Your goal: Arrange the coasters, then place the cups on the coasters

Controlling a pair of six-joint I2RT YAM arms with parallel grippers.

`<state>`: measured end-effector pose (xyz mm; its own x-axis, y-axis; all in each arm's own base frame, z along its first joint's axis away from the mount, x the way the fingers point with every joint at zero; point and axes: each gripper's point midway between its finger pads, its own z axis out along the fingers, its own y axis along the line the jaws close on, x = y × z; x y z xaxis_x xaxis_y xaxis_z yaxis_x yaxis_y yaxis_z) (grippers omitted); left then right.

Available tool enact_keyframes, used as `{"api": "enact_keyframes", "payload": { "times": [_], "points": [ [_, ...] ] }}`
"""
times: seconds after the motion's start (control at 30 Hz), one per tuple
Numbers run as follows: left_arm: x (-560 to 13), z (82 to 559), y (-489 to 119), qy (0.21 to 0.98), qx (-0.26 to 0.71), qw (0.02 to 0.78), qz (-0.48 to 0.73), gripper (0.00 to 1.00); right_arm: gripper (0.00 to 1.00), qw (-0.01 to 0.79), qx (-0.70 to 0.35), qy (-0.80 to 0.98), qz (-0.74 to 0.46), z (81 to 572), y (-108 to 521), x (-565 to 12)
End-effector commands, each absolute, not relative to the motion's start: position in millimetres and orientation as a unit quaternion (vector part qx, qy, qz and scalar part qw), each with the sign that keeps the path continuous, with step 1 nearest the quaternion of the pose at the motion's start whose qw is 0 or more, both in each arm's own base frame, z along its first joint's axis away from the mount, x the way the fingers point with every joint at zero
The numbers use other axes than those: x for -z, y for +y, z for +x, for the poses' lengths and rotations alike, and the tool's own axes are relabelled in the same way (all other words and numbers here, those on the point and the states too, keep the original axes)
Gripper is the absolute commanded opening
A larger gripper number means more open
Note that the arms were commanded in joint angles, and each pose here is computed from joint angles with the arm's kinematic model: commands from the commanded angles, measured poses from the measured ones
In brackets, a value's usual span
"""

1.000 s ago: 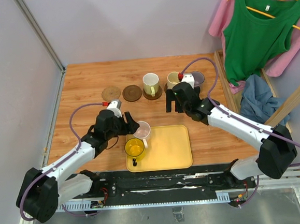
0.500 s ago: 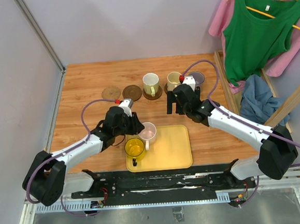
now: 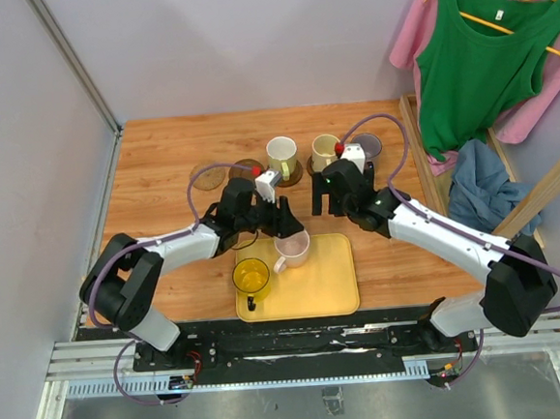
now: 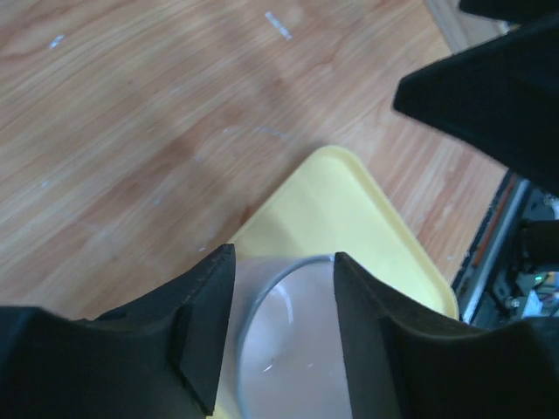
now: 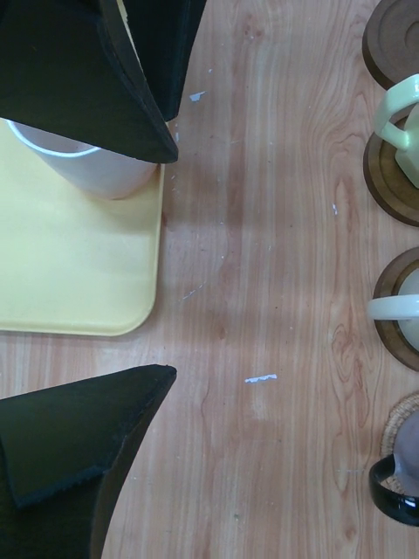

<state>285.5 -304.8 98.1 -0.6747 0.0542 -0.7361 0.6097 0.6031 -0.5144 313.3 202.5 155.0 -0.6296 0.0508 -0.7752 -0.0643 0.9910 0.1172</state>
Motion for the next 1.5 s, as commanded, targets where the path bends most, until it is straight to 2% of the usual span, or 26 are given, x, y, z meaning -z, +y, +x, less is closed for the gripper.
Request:
{"api": "enact_keyframes", "payload": {
  "times": [0.0,0.13,0.33,0.5,0.8,1.17,1.27,1.47],
  "points": [
    [-132,288,-329,0.78,0.435,0.378,0.244,0.6,1.0,0.445,-0.044,0.894,0.01,308,188,-164],
    [-145,295,-319,0.786,0.404,0.403,0.237,0.78,1.0,0.458,-0.04,0.888,0.016,306,180,-173],
    [-165,292,-284,0.801,0.332,0.441,0.232,0.89,1.0,0.472,-0.039,0.88,0.024,303,173,-181],
    [-162,275,-251,0.828,0.275,0.435,0.222,0.99,0.99,0.482,-0.038,0.875,0.031,300,166,-186],
    [-111,219,-241,0.875,0.214,0.346,0.262,1.0,0.98,0.494,-0.038,0.868,0.039,299,162,-190],
    [-85,201,-249,0.881,0.199,0.311,0.296,0.99,0.98,0.481,-0.043,0.875,0.044,295,163,-181],
    [-80,203,-253,0.88,0.196,0.311,0.301,0.94,0.98,0.476,-0.044,0.877,0.042,295,165,-178],
    [-71,207,-259,0.876,0.198,0.316,0.307,0.74,0.99,0.473,-0.042,0.879,0.042,296,166,-175]
  ]
}}
